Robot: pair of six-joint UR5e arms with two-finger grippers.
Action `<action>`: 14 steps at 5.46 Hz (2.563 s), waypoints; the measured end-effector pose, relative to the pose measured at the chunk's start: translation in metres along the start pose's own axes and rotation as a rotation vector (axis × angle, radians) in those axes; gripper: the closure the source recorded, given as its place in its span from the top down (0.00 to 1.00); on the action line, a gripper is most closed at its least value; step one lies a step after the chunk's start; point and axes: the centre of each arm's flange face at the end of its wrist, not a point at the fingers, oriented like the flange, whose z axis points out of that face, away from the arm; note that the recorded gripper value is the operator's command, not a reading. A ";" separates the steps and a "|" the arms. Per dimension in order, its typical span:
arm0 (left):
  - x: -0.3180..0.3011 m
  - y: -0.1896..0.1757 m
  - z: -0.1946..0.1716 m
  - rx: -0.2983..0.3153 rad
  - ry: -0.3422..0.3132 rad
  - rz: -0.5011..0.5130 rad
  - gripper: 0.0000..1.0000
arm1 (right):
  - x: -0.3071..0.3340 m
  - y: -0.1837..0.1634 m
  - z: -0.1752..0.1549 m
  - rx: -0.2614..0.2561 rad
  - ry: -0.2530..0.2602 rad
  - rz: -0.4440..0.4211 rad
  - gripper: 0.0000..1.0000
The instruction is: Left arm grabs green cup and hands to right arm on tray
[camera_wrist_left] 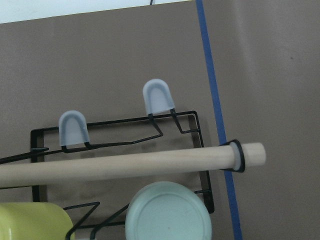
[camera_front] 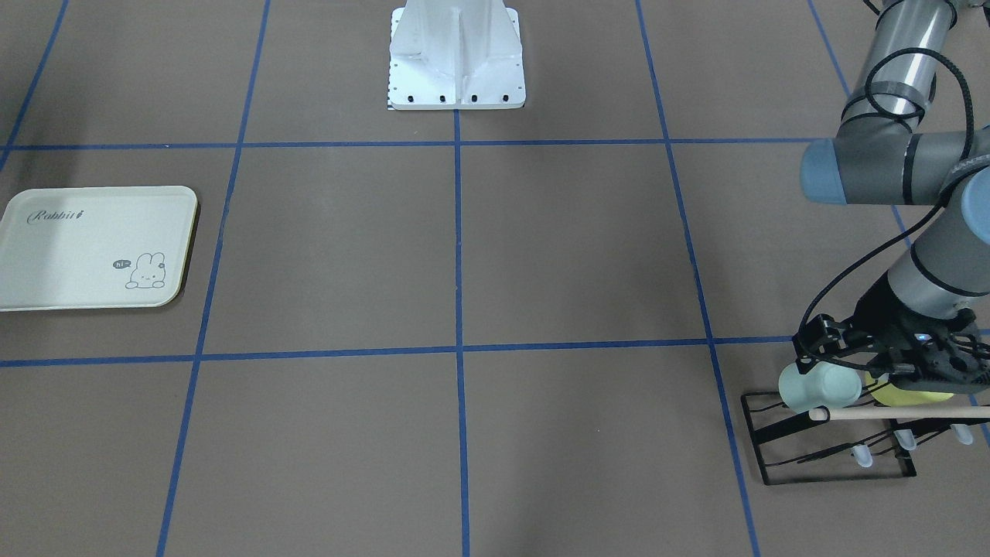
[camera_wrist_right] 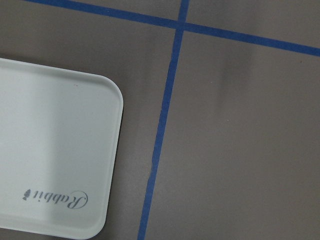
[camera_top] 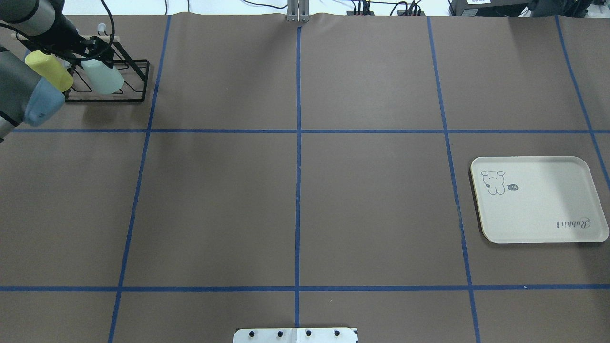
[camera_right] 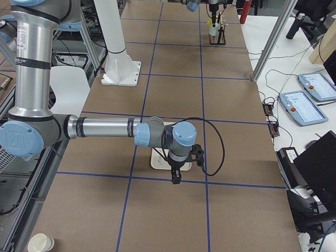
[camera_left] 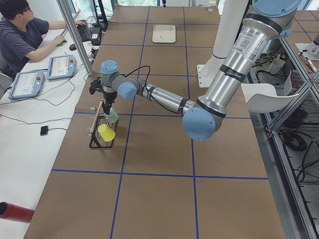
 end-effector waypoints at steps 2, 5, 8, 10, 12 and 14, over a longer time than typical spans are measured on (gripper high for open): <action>0.005 0.003 0.016 -0.002 -0.032 0.016 1.00 | 0.000 0.000 0.000 0.000 0.000 0.000 1.00; 0.001 0.004 0.024 -0.009 -0.046 0.024 0.96 | 0.000 0.000 0.000 0.000 0.000 0.000 1.00; 0.001 0.004 0.024 -0.010 -0.047 0.032 0.19 | 0.000 0.000 0.000 0.000 0.000 0.000 1.00; 0.003 0.003 0.014 0.005 -0.042 0.036 0.04 | -0.001 0.000 -0.001 0.001 -0.001 -0.001 1.00; 0.006 0.002 -0.011 0.039 -0.027 0.040 0.00 | -0.001 0.000 -0.001 0.001 -0.001 -0.001 1.00; 0.000 0.015 -0.046 0.071 -0.016 0.036 0.00 | -0.001 0.000 -0.001 0.001 -0.001 -0.001 1.00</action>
